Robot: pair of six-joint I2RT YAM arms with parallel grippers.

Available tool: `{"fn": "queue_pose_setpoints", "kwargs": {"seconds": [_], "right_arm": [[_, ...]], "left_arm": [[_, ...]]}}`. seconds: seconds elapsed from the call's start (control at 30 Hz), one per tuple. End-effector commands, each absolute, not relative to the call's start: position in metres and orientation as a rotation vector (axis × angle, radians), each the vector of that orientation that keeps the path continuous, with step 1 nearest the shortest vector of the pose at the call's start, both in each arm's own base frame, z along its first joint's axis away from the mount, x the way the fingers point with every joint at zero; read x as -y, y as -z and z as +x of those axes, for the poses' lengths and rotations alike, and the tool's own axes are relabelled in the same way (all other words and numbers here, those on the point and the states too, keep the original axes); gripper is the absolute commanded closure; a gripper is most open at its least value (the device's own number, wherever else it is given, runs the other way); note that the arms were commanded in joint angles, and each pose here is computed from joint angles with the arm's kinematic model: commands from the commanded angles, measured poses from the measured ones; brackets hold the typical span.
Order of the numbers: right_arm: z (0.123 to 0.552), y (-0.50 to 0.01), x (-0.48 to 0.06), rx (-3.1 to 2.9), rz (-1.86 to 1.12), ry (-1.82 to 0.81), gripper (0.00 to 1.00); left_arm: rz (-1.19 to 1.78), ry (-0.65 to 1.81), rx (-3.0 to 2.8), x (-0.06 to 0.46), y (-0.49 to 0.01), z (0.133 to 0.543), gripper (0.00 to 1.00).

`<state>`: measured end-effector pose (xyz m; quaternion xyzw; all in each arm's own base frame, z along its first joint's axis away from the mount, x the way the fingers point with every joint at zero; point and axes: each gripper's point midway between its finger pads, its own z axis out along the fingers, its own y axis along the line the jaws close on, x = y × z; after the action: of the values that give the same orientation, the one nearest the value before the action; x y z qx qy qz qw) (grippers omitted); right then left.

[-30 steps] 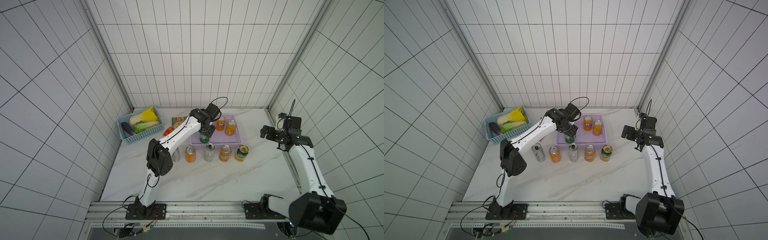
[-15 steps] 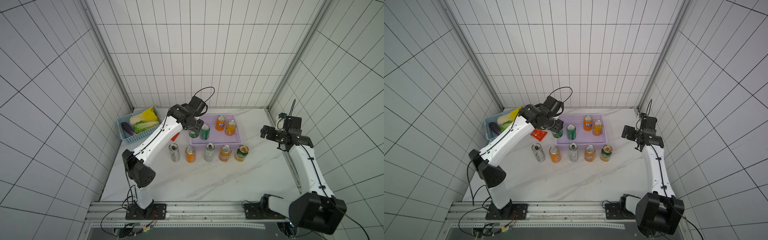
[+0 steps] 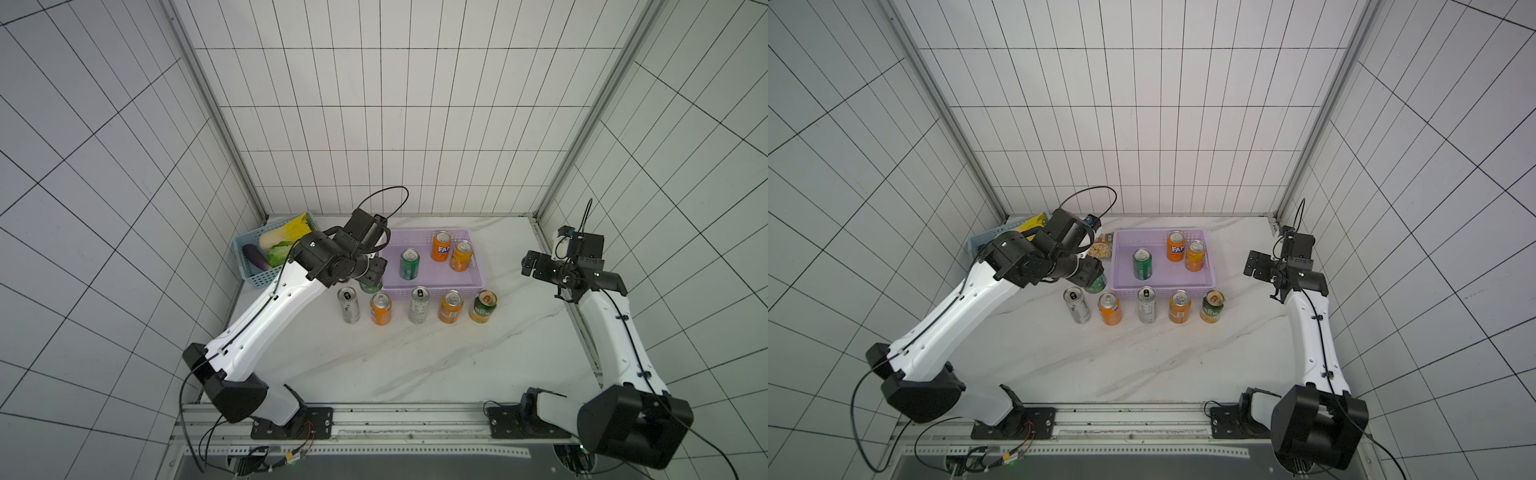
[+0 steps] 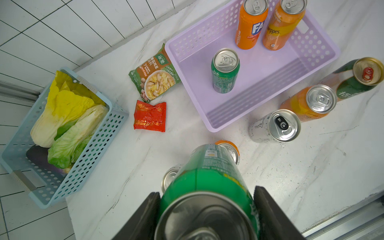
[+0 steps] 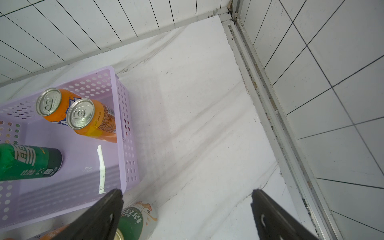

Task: Take out the drinks from the basket
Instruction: Pick up the drink from the basket, then place the drink at the center of the board.

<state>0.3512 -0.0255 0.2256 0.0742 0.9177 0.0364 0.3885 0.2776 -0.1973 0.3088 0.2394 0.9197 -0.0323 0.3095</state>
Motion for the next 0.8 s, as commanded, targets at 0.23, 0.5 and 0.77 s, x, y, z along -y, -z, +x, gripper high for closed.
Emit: {"fn": "queue_pose_setpoints", "kwargs": {"seconds": [0.23, 0.5, 0.77], "right_arm": [[0.35, -0.215, 0.03, -2.35, 0.214, -0.091, 0.0], [0.35, -0.213, 0.03, -2.353, 0.216, -0.09, 0.0], [0.351, -0.213, 0.03, -2.356, 0.216, -0.09, 0.0]], "left_arm": [[0.545, 0.118, -2.403, 0.169, -0.306, 0.235, 0.41], [0.464, 0.142, -2.434, 0.148, -0.277, 0.213, 0.41], [0.385, 0.128, -2.509, 0.137, -0.234, 0.201, 0.43]]}}
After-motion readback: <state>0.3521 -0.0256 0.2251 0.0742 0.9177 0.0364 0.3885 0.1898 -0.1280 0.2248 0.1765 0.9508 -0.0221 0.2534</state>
